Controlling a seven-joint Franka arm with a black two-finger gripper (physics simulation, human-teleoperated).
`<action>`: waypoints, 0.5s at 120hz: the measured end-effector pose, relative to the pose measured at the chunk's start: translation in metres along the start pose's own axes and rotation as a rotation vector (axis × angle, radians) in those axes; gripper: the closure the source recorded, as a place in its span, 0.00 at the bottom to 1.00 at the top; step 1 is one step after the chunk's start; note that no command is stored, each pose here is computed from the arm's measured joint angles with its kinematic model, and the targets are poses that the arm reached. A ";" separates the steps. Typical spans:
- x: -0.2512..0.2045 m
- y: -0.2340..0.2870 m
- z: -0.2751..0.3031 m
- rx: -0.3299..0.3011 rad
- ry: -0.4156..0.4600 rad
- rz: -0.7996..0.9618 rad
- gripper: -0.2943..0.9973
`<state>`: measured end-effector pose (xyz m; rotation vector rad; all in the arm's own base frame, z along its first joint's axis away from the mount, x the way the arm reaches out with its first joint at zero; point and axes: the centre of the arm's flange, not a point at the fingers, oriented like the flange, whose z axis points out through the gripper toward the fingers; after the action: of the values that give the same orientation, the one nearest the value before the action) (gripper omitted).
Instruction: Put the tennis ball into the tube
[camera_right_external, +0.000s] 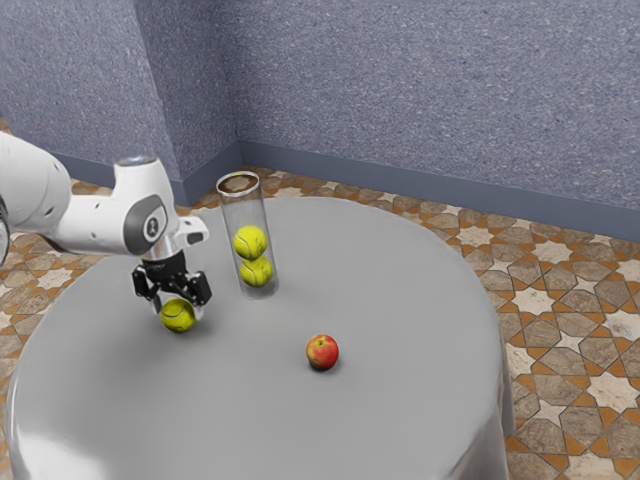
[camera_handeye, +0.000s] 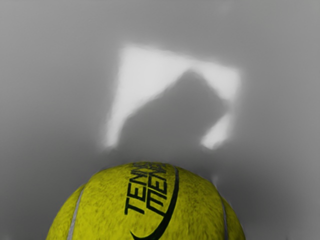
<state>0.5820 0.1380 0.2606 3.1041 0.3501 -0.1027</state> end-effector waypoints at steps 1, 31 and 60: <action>0.000 0.000 0.000 0.000 0.000 0.001 0.23; 0.001 0.000 0.009 -0.024 0.003 0.012 0.23; 0.001 0.000 0.007 -0.037 0.010 0.025 0.33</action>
<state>0.5827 0.1385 0.2534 3.0729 0.3090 -0.0798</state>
